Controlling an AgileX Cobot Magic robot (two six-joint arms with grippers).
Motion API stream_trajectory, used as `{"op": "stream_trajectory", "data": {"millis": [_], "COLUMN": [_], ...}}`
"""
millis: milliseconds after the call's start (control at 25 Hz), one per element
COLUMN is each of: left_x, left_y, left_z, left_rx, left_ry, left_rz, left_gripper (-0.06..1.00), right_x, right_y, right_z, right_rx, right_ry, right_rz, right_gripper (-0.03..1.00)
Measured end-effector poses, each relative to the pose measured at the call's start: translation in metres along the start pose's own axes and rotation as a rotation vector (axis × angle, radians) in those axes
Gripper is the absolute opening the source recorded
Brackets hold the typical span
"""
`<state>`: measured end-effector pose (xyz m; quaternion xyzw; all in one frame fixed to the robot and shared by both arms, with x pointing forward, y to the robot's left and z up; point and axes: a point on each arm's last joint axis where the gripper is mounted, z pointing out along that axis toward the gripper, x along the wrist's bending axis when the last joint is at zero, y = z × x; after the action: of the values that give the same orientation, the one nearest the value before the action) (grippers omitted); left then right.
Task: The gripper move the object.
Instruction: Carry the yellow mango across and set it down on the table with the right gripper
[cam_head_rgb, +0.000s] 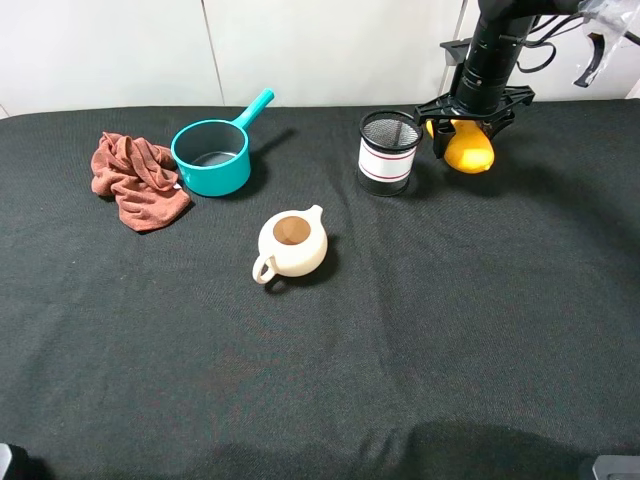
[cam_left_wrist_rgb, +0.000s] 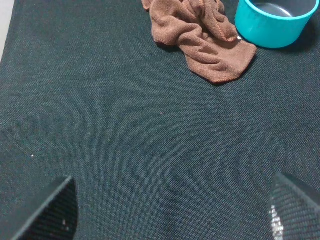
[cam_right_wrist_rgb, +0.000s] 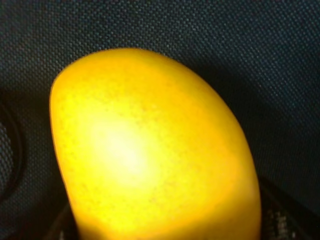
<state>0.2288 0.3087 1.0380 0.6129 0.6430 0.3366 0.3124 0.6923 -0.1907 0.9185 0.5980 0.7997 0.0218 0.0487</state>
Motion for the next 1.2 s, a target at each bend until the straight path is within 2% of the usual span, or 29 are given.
{"op": "stream_trajectory", "data": {"millis": [1200], "left_x": [0.0000], "left_y": [0.0000], "left_z": [0.0000], "left_rx": [0.000], "left_ry": [0.000], "left_rz": [0.000], "left_gripper": [0.76], "right_x": [0.0001], "right_y": [0.0012], "right_z": [0.0025], "right_rx": [-0.009], "right_ry": [0.000], "right_rz": [-0.001], "right_gripper": [0.48]}}
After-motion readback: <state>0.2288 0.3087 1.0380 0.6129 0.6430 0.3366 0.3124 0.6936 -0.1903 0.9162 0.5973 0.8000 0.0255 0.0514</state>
